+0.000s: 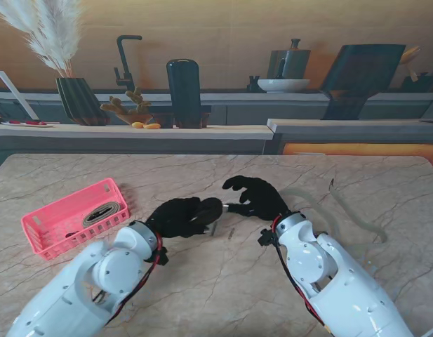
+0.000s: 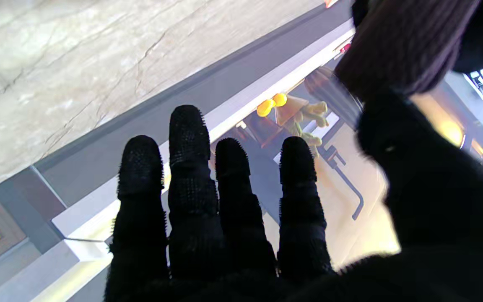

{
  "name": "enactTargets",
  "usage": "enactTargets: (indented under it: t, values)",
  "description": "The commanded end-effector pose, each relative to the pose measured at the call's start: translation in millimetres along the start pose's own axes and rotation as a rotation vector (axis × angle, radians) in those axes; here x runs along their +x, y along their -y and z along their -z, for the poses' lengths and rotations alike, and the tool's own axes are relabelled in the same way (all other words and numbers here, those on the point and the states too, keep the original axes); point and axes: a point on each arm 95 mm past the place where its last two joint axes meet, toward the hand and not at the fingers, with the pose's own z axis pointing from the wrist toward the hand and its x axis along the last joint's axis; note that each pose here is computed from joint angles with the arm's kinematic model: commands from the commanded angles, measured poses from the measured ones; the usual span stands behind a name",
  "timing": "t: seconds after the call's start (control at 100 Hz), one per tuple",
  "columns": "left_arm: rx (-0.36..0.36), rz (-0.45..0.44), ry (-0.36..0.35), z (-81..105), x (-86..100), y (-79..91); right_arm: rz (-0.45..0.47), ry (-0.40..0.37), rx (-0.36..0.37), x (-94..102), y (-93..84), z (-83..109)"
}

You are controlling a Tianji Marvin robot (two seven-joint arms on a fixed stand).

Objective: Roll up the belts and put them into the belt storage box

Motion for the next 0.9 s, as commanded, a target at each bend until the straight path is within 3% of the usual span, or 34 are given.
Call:
enactTargets:
  t: [0.0, 0.22, 0.41, 0.59, 0.68, 0.89]
  values:
    - [0.005, -0.064, 0.029, 11.8, -13.3, 12.7, -0.010, -0.010, 0.003, 3.8, 0.5, 1.0]
    - [0.041, -0.268, 0.131, 38.7, -45.0, 52.0, -0.010, 0.011, -0.024, -1.1, 0.1, 5.0]
    - [0.048, -0.376, 0.281, 57.5, -79.8, 69.6, -0.014, 0.038, -0.036, -7.3, 0.8, 7.2]
    - [0.009, -0.493, 0.450, 71.4, -118.4, 72.1, -0.016, 0.054, -0.039, -10.9, 1.0, 8.1]
    - [-0.002, -0.501, 0.529, 76.9, -136.0, 69.1, -0.020, 0.060, -0.038, -12.0, 1.7, 7.6]
    - [-0.041, -0.540, 0.634, 92.6, -163.5, 61.6, -0.021, 0.074, -0.031, -13.8, 2.3, 7.3]
